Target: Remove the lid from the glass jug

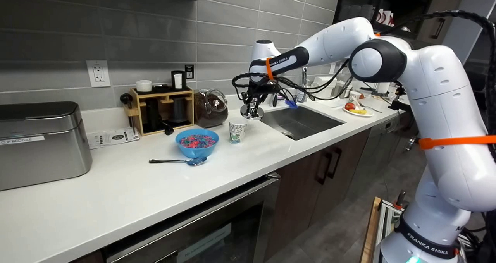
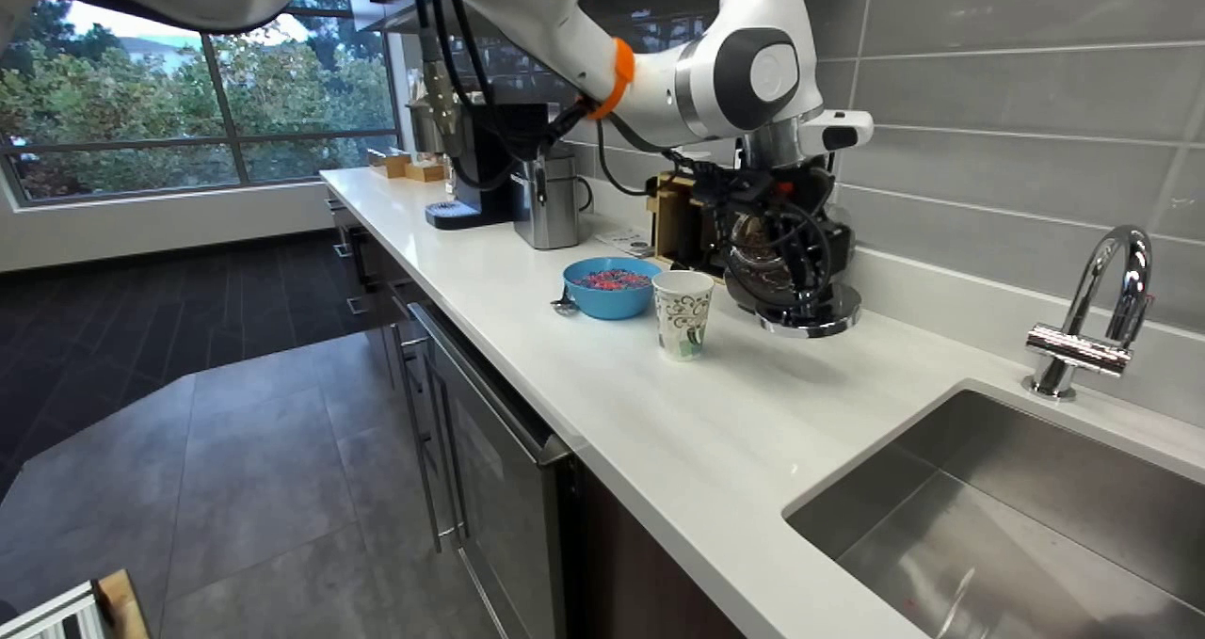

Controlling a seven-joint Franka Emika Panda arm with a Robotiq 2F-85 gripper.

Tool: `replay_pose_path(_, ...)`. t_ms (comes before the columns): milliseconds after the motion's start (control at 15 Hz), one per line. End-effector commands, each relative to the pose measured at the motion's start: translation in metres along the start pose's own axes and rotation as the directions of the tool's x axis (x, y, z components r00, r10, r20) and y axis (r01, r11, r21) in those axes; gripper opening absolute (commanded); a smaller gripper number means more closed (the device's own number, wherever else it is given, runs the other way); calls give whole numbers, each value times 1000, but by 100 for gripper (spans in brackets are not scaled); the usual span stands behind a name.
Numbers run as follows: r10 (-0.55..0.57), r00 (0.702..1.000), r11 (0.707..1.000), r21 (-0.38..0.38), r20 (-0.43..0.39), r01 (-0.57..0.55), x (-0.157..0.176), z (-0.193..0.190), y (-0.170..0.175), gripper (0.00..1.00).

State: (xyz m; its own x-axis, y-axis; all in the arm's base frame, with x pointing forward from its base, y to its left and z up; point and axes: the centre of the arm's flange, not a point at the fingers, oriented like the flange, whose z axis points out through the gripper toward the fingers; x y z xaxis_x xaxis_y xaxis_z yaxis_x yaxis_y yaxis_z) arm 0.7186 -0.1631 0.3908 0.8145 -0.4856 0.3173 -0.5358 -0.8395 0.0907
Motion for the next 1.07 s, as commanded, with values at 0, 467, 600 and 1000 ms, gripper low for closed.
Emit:
replay_pose_path(0, -15, 998, 1000, 27, 67, 13, -5, 24, 1, 22)
replay_pose_path(467, -49, 992, 998, 38, 114, 45, -5, 61, -7, 22)
replay_pose_path(600, -57, 991, 998, 41, 122, 53, -5, 67, -10, 22)
replay_pose_path(1000, -72, 988, 997, 41, 137, 67, -3, 82, -14, 22)
